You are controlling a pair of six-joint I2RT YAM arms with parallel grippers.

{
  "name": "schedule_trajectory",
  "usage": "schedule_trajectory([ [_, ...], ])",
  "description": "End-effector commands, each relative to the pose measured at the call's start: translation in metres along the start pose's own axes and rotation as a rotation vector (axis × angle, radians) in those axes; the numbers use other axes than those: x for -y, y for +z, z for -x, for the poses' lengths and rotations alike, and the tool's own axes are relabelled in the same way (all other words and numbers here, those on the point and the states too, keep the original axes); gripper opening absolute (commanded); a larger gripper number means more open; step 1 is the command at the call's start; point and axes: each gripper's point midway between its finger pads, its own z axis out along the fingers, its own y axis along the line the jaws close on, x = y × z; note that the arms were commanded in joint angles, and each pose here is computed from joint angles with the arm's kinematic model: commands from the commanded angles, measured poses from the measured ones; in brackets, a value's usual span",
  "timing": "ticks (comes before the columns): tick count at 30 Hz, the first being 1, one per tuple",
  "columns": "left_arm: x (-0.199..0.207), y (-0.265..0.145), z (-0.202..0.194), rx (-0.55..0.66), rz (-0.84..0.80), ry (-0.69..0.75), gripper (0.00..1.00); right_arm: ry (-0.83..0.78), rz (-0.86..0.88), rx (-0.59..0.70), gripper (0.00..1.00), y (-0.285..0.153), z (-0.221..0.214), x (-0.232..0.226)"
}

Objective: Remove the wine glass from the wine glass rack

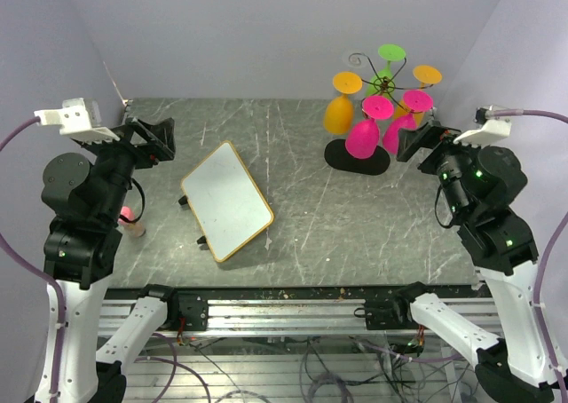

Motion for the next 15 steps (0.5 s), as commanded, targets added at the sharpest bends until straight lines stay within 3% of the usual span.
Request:
schedule_trajectory([
  [1,-0.007,0.007,0.006,0.081,0.016,0.029,0.99,0.014,-0.097,-0.078,0.99,0.012,-0.025,0.016],
  [9,-0.017,0.009,-0.008,0.025,0.071,0.021,0.99,0.041,-0.203,-0.121,0.99,0.033,-0.039,0.030],
  [15,-0.006,0.001,-0.003,0.004,0.023,0.027,0.99,0.160,-0.281,-0.092,0.99,0.054,-0.026,0.030],
])
